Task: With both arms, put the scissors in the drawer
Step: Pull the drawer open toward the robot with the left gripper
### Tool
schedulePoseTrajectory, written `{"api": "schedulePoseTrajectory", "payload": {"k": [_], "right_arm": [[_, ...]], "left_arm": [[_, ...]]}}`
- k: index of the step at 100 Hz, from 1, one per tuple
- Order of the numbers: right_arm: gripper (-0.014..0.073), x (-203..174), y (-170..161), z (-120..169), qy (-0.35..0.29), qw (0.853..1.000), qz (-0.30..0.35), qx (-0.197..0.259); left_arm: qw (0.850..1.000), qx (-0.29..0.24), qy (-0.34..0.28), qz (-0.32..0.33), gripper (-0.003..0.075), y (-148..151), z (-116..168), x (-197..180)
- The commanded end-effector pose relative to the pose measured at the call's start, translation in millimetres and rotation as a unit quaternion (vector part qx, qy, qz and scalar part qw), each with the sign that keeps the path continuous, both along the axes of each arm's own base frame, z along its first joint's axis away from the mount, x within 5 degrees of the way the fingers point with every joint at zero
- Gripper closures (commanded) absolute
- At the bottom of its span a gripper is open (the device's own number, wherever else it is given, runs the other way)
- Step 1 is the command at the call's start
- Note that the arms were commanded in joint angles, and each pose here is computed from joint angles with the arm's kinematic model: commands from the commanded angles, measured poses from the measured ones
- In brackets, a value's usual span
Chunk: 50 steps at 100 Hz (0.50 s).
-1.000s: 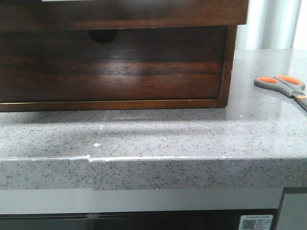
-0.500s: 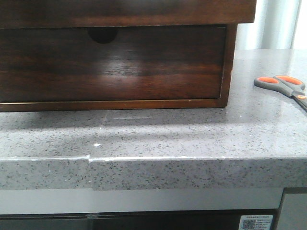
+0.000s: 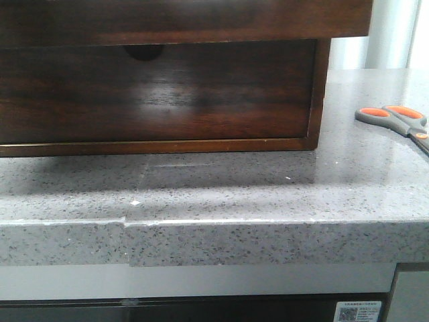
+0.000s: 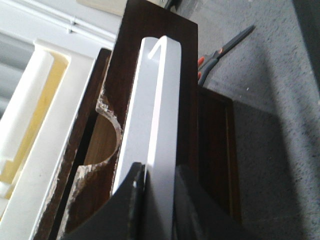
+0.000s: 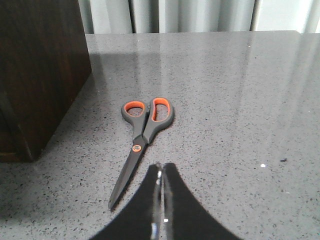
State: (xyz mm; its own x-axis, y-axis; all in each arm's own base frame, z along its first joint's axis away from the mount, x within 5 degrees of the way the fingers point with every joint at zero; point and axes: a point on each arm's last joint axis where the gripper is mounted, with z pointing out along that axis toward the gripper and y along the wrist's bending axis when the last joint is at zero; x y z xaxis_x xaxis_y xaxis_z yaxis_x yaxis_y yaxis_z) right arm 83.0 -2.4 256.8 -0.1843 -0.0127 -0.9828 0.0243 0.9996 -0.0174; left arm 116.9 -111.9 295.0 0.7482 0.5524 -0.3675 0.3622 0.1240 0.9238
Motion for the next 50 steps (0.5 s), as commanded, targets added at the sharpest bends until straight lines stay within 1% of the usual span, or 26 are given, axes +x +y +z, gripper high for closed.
{"api": "schedulePoseTrajectory", "payload": {"k": [1,14,42,50], "right_arm": [[0.0656,2.7,0.2,17.1,-0.044,0.999,0.001,-0.001],[0.0656,2.7,0.2,17.1,-0.044,0.999,0.001,-0.001],[0.0656,2.7,0.2,17.1,-0.044,0.999,0.001,-0.001],[0.0656,2.7,0.2,17.1,-0.044,0.999,0.001,-0.001]], "left_arm": [[0.994,-0.079,-0.007,-0.07,0.0742,-4.0,21.6,-18.3],[0.994,-0.083,-0.014,-0.071,0.0742,-1.4,21.9,-22.6],[0.995,-0.077,-0.011,-0.056,0.0739,-0.4,20.5,-19.8],[0.995,-0.077,-0.011,-0.056,0.0694,-0.4,20.5,-19.8]]}}
